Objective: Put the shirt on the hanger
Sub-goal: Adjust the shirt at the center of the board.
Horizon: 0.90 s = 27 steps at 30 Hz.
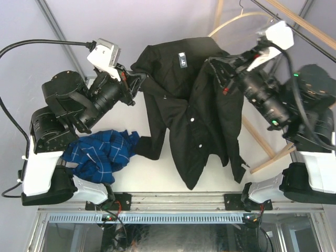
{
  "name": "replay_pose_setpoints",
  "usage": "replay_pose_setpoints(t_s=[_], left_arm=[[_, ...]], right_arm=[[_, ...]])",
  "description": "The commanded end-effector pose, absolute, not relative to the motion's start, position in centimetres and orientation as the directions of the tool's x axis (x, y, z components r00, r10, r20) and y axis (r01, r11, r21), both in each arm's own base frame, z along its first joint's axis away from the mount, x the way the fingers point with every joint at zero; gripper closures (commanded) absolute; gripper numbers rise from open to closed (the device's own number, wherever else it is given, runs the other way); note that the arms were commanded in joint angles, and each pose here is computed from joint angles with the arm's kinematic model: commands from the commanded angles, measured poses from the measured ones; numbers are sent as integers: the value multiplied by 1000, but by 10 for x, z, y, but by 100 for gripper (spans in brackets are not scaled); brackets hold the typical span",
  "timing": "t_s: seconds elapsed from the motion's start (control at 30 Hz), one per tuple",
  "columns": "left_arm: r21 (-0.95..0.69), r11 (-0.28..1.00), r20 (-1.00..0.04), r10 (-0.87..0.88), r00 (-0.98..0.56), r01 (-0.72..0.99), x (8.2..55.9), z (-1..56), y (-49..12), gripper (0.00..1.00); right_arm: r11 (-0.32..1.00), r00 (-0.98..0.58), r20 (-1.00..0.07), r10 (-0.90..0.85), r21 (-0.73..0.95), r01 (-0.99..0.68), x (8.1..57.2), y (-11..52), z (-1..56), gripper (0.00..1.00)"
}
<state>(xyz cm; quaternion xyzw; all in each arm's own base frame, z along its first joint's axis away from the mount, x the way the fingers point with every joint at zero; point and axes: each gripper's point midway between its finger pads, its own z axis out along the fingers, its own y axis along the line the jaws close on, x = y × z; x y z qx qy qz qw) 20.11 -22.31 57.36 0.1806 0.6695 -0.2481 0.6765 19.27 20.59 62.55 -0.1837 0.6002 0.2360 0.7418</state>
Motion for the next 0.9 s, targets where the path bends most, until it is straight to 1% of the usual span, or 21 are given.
replay_pose_setpoints(t_s=[0.0, 0.13, 0.3, 0.47, 0.6, 0.63, 0.7, 0.87], left_arm=[[-137, 794, -989, -140, -41, 592, 207, 570, -219, 100], [-145, 813, -989, -115, -88, 565, 219, 544, -215, 100], [-173, 824, -983, -112, -143, 540, 219, 500, -203, 100], [-197, 808, -965, -62, -253, 555, 209, 432, -207, 100], [-260, 776, -937, -58, -345, 575, 197, 377, -215, 100], [-272, 775, -924, -45, -379, 571, 195, 355, -217, 100], [-298, 777, -906, -48, -420, 554, 191, 330, -216, 100], [-329, 801, -874, -56, -483, 500, 187, 284, -209, 100]], right_arm=[[752, 60, -988, 143, 69, -656, 206, 241, 597, 100], [736, -11, -993, 115, 92, -671, 219, 257, 565, 100], [724, -87, -990, 113, 142, -676, 219, 261, 524, 100], [730, -192, -976, 102, 204, -652, 214, 257, 467, 100], [739, -293, -952, 87, 259, -622, 209, 255, 414, 100], [745, -316, -945, 84, 270, -610, 208, 254, 401, 100], [762, -370, -927, 67, 287, -581, 206, 250, 369, 100], [793, -487, -872, 45, 328, -514, 199, 245, 309, 100]])
